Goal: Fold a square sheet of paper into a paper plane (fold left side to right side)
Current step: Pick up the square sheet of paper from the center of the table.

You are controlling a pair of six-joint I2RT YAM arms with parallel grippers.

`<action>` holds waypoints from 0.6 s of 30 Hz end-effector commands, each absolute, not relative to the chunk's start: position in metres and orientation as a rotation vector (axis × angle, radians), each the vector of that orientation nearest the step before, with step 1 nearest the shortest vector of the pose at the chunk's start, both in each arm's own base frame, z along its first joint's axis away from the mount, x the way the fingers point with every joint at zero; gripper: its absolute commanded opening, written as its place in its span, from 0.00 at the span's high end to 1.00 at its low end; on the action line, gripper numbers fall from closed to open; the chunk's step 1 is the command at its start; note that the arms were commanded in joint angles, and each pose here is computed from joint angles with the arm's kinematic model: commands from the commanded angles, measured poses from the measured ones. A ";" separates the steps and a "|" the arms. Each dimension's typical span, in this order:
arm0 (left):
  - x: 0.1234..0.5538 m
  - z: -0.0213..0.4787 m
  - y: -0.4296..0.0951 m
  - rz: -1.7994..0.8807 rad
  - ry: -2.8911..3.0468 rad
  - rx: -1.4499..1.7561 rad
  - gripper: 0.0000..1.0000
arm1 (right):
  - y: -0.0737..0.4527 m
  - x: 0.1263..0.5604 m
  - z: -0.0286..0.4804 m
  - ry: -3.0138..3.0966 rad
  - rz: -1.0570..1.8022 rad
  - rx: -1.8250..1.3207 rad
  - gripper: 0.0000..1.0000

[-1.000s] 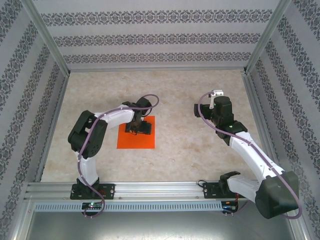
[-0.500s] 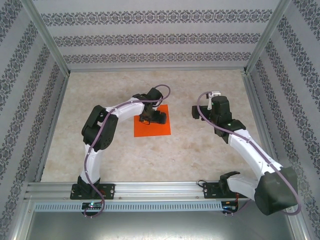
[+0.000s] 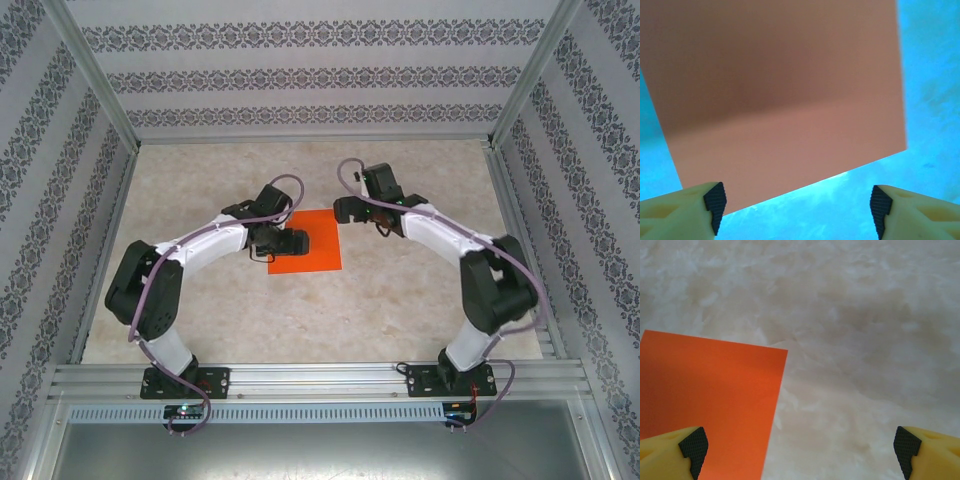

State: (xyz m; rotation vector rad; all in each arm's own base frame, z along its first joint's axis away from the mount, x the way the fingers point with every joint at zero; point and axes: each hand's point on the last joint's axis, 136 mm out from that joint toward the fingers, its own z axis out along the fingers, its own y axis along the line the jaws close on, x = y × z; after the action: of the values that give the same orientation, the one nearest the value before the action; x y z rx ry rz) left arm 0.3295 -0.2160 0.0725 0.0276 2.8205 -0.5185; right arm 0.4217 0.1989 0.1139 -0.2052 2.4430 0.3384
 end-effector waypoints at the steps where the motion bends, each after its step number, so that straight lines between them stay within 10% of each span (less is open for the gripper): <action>1: 0.335 0.065 -0.220 -0.590 2.814 -0.054 0.25 | 0.218 0.431 0.092 2.523 0.390 -0.163 0.02; 18: 0.335 0.018 -0.204 -0.435 2.895 -0.104 0.42 | 0.278 0.448 0.028 2.689 0.387 -0.269 0.02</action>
State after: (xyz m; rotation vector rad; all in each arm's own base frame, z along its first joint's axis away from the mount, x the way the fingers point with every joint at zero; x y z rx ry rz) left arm 0.3302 -0.2089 0.0248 -0.0654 2.9074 -0.4483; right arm 0.4565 0.2752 0.0409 -0.2647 2.6285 0.3939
